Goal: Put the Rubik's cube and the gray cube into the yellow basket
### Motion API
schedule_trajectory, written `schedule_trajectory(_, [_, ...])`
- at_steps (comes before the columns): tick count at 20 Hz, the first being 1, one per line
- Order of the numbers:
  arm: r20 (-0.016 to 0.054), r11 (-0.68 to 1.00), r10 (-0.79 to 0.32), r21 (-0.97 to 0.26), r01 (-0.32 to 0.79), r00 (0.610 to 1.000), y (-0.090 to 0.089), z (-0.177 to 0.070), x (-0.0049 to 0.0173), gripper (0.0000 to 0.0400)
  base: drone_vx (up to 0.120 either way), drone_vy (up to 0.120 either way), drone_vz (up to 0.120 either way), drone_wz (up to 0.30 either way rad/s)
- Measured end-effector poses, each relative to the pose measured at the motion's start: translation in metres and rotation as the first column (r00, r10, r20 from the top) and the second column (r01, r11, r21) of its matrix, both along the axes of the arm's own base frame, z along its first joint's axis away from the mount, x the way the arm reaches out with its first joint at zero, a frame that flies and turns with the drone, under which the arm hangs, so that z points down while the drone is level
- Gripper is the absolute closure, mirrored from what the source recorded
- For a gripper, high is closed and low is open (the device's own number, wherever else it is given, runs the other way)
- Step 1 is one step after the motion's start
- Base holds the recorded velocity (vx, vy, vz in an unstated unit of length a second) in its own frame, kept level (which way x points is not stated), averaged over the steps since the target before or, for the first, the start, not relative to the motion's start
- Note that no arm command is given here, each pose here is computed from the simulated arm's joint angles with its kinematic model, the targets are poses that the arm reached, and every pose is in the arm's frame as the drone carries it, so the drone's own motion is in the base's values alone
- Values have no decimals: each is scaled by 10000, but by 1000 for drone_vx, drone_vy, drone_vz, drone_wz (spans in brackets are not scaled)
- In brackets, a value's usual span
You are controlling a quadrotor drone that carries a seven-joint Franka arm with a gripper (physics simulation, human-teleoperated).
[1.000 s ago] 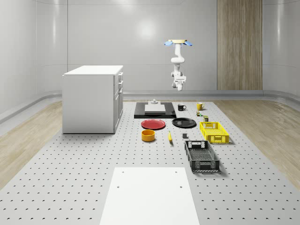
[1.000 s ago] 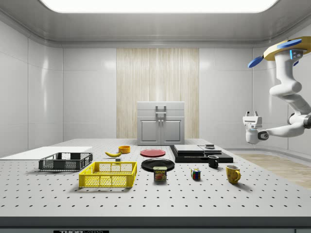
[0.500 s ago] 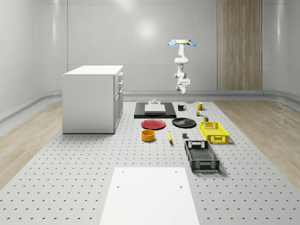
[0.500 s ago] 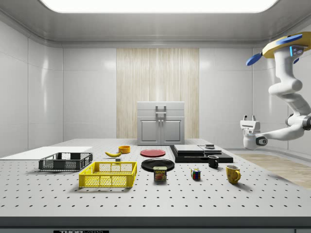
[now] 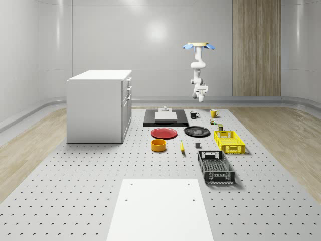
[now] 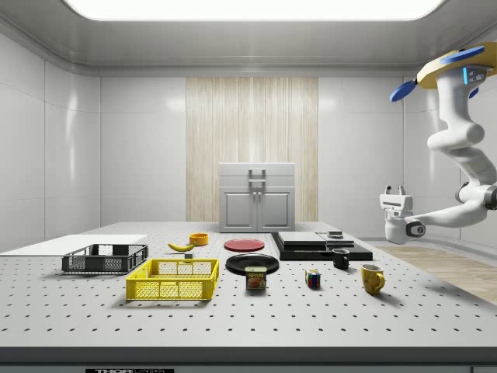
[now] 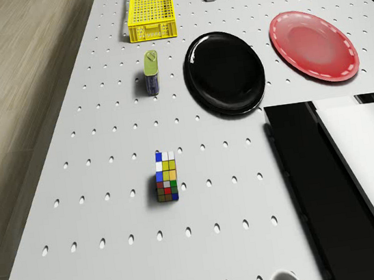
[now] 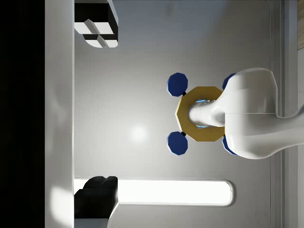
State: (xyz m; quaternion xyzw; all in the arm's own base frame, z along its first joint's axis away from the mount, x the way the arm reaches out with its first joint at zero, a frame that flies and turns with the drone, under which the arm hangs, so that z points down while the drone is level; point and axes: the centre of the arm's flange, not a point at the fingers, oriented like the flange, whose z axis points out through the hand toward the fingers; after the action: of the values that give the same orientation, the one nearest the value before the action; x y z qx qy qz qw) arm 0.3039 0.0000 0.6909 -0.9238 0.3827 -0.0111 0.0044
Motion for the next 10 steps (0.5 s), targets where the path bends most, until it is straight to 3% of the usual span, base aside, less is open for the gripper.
schedule_trajectory(10, [76, 10000, 0, -18, 0, 10000, 2, 4, -7, 0, 120, 120, 0, 0])
